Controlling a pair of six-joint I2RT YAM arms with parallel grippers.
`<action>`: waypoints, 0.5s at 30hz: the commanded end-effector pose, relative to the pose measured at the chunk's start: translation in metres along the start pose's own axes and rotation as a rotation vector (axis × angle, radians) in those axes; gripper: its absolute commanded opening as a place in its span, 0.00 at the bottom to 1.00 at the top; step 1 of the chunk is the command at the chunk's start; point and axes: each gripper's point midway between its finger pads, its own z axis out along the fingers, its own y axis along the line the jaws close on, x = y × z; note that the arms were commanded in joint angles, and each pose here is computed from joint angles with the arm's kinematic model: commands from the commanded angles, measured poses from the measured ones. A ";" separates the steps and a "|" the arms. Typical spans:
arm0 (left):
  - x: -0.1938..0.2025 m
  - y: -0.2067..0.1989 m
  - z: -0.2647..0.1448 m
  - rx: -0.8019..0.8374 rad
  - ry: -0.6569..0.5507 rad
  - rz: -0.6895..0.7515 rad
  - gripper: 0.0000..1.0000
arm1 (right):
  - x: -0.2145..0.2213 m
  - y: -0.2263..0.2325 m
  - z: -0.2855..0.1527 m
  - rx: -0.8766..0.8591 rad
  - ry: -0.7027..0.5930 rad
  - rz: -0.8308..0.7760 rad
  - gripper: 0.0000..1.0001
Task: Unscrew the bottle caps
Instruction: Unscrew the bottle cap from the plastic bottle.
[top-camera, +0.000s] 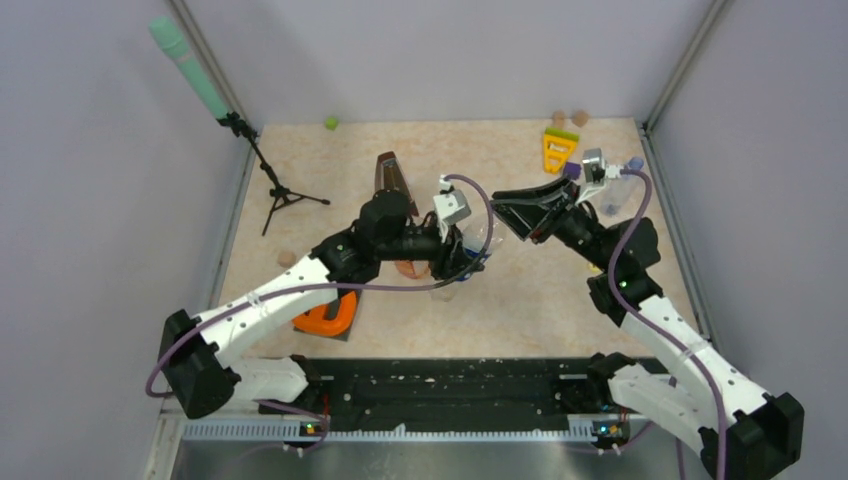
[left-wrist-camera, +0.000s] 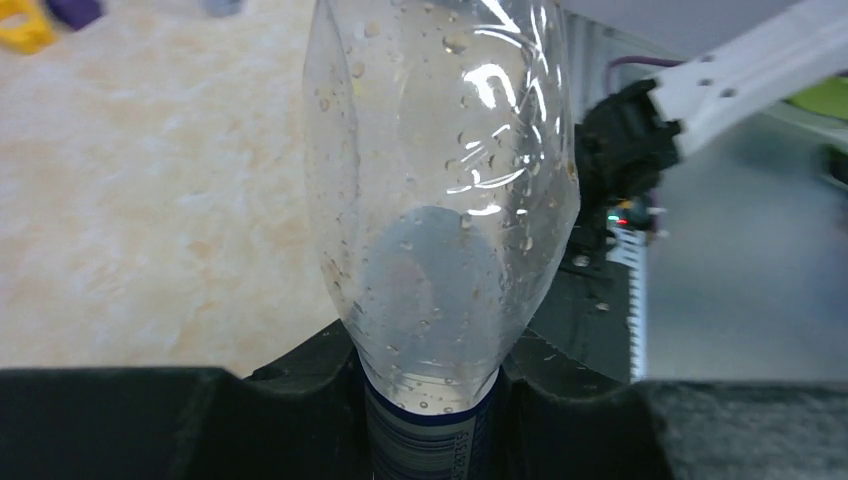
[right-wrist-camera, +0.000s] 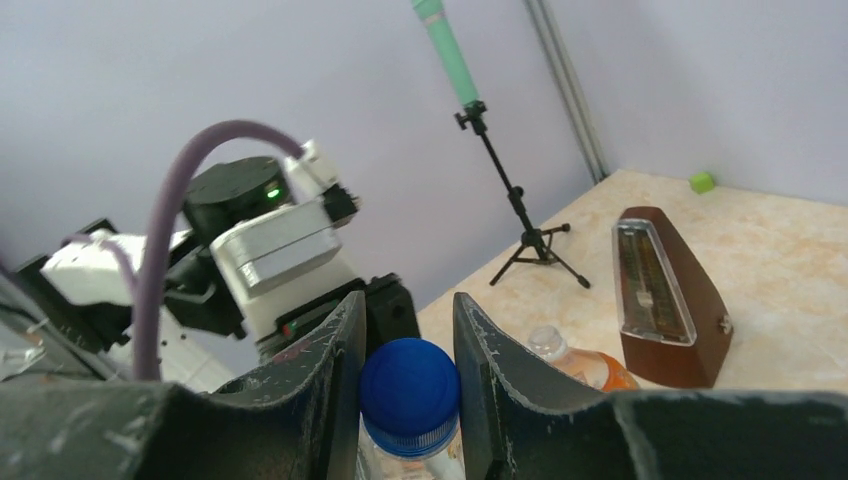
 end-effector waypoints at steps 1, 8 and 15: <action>-0.045 -0.052 -0.020 0.396 -0.125 0.023 0.00 | -0.009 0.049 -0.009 -0.252 0.009 -0.104 0.00; -0.041 -0.082 -0.036 0.678 -0.087 0.002 0.00 | -0.015 0.070 -0.025 -0.403 0.000 -0.126 0.00; -0.033 -0.053 -0.020 0.467 -0.082 -0.026 0.00 | -0.024 0.056 -0.021 -0.324 -0.021 -0.072 0.49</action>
